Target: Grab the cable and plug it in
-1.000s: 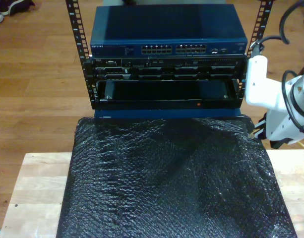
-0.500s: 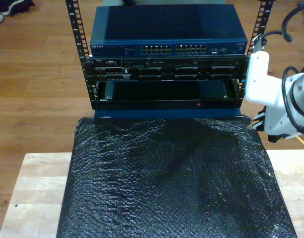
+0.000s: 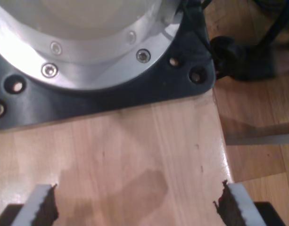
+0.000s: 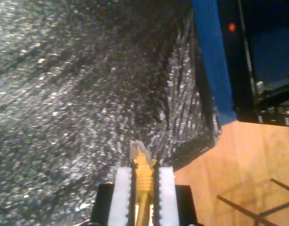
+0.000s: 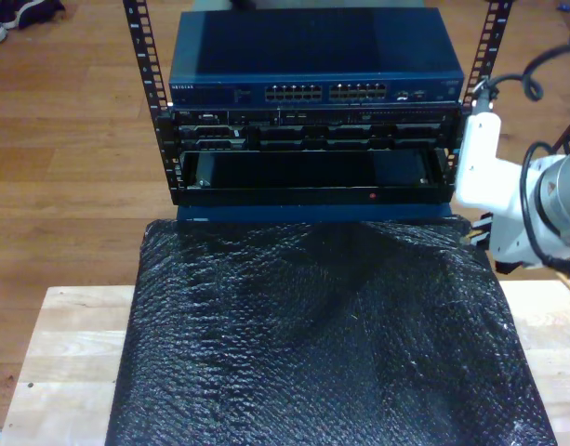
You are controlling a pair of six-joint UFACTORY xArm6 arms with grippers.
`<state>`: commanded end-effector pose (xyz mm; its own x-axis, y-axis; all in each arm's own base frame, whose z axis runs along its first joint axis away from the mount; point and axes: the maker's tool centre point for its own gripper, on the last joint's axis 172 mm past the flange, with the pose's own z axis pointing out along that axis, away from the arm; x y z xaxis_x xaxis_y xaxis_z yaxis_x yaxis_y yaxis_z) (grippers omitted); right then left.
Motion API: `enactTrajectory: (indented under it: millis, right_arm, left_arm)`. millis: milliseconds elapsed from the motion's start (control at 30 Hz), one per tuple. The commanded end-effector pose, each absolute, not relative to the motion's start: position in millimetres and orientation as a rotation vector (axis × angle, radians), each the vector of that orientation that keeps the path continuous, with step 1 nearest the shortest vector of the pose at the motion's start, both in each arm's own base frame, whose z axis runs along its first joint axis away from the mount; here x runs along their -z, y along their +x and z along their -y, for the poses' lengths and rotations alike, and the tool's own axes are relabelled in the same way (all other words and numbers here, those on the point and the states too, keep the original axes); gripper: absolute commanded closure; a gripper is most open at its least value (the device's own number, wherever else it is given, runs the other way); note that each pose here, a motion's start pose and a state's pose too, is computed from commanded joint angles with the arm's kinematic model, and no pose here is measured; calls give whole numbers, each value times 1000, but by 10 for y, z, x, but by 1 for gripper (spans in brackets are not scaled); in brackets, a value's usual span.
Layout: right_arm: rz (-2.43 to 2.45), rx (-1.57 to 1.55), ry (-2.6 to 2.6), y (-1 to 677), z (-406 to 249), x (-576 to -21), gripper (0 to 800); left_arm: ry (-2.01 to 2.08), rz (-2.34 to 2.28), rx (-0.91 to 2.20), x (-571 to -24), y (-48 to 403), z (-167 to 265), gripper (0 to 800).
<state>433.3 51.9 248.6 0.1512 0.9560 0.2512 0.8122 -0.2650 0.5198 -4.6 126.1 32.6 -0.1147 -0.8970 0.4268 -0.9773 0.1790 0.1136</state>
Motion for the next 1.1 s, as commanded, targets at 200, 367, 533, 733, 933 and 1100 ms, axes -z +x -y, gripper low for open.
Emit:
enactTrajectory:
  millis: [200,367,533,733,933,1100]
  right_arm:
    - [-1636,-922,2042,4551,-509,-2738,800]
    - [-1598,-1029,1921,4759,-629,-3080,800]
    - [-1612,-1079,1782,4875,-794,-3174,800]
    - [-1585,-1156,1631,4785,-873,-3160,800]
    - [-1623,-1151,1565,4736,-947,-3119,800]
    - [-1674,-1175,1544,4571,-1159,-2944,800]
  left_arm:
    - [1766,2064,-274,-326,-46,-1261,0]
    - [1766,2064,-274,-326,-46,-1261,0]
    - [1766,2064,-274,-326,-46,-1261,0]
    - [1766,2064,-274,-326,-46,-1261,0]
    - [1766,2064,-274,-326,-46,-1261,0]
    - [1766,2064,-274,-326,-46,-1261,0]
